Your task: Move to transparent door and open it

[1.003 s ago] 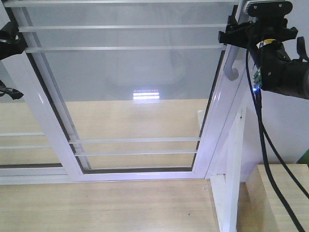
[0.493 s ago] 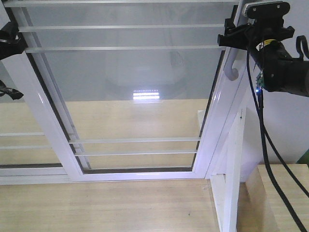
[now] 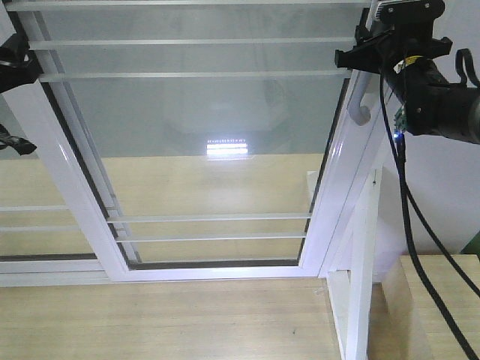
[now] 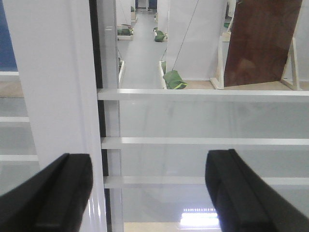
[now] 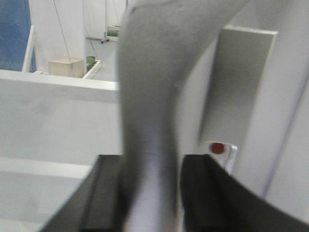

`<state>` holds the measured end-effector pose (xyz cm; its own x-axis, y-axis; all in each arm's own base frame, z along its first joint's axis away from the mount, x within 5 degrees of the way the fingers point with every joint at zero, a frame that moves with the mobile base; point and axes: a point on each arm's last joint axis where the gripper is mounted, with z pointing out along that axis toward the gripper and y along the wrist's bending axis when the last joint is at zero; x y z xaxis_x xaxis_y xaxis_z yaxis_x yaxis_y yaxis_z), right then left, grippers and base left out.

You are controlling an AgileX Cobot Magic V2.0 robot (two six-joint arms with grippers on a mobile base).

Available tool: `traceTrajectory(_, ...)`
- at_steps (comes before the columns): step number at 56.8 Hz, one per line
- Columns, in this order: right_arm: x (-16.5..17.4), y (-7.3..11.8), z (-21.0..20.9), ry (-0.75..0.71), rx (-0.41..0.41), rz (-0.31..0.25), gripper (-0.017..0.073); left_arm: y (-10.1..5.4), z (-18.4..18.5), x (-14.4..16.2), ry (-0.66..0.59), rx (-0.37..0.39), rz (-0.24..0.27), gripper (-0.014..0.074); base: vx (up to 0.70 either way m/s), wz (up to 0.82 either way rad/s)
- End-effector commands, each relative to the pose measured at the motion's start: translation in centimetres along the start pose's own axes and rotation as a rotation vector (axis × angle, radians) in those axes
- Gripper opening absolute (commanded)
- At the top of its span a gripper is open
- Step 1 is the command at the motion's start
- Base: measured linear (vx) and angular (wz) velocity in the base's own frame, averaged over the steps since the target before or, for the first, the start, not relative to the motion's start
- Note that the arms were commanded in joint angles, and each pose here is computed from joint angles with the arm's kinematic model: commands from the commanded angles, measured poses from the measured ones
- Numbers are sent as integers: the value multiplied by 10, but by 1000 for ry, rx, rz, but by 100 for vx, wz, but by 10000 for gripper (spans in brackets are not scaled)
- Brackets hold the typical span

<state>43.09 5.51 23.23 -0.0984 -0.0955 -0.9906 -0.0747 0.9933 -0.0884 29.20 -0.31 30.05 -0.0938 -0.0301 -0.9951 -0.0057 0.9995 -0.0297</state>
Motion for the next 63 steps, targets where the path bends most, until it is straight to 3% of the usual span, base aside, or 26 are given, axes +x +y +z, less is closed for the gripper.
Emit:
traceTrajectory(1,-41,-6,-7,-166,24,-4,65,-2,-4,-26,-143,3,-14,585,0,0)
traceTrajectory(4,-40,-5,-7,-162,20,-9,-17,-2,-4,-26,-143,3,-14,585,0,0)
traceTrajectory(15,-41,9,-8,-158,-31,-45,-12,-2,-4,-26,-143,3,-14,585,0,0)
traceTrajectory(29,-44,50,-13,-177,-150,-103,-9,-2,-4,-26,-143,3,-14,585,0,0)
traceTrajectory(49,-46,87,-22,-188,-239,-105,-9,-2,-4,-26,-143,3,-14,585,0,0)
traceTrajectory(63,-48,123,-34,-201,-327,-109,-9,-2,-4,-26,-143,3,-14,585,0,0)
